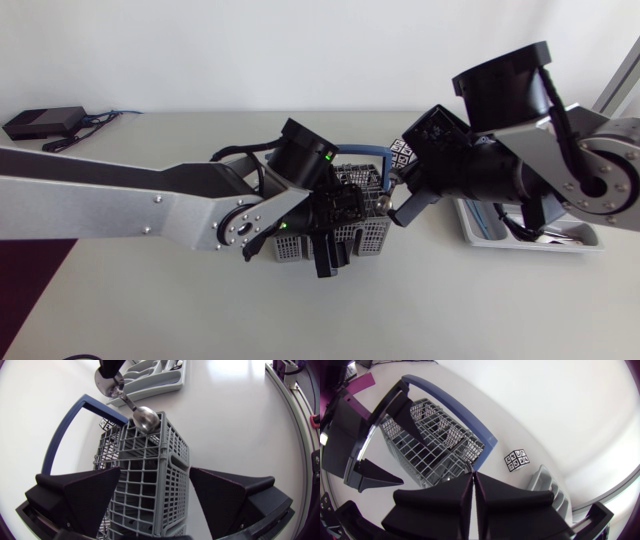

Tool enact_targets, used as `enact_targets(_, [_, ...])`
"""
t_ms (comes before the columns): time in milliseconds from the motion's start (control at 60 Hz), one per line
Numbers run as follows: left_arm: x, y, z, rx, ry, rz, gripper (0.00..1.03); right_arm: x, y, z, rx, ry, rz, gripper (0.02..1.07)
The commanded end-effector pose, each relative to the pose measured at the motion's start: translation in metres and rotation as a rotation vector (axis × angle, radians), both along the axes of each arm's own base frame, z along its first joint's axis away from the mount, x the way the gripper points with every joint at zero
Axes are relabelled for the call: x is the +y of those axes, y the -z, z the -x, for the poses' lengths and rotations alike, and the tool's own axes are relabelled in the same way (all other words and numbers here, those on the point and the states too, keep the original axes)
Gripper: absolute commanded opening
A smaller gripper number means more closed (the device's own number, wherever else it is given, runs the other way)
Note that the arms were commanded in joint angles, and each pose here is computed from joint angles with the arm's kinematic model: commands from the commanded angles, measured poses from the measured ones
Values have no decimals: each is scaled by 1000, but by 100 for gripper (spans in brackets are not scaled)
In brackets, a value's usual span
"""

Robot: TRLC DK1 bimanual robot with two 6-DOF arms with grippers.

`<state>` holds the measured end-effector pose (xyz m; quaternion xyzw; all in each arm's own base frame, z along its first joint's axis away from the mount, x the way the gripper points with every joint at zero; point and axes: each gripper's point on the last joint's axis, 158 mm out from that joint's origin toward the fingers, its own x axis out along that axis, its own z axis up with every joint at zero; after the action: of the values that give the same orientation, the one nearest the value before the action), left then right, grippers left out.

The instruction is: Transfer all utensils from the basket to the drawer tray.

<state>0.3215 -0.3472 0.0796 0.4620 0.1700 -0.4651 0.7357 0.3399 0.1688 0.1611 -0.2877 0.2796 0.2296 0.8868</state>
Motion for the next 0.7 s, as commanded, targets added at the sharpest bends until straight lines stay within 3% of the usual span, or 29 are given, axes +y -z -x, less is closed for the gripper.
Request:
enact_targets(0, [1, -5, 2, -16, 6, 0, 98, 2, -4, 11, -29, -45, 20, 8])
enact_targets(350, [-3, -18, -1, -23, -14, 32, 98, -9, -60, 31, -161, -97, 19, 8])
enact_targets(550, [-9, -65, -2, -6, -48, 162, 98, -17, -78, 47, -155, -133, -21, 8])
enact_targets(683, [-19, -92, 9, 126, -25, 283, 97, -20, -79, 57, -104, -168, -92, 8])
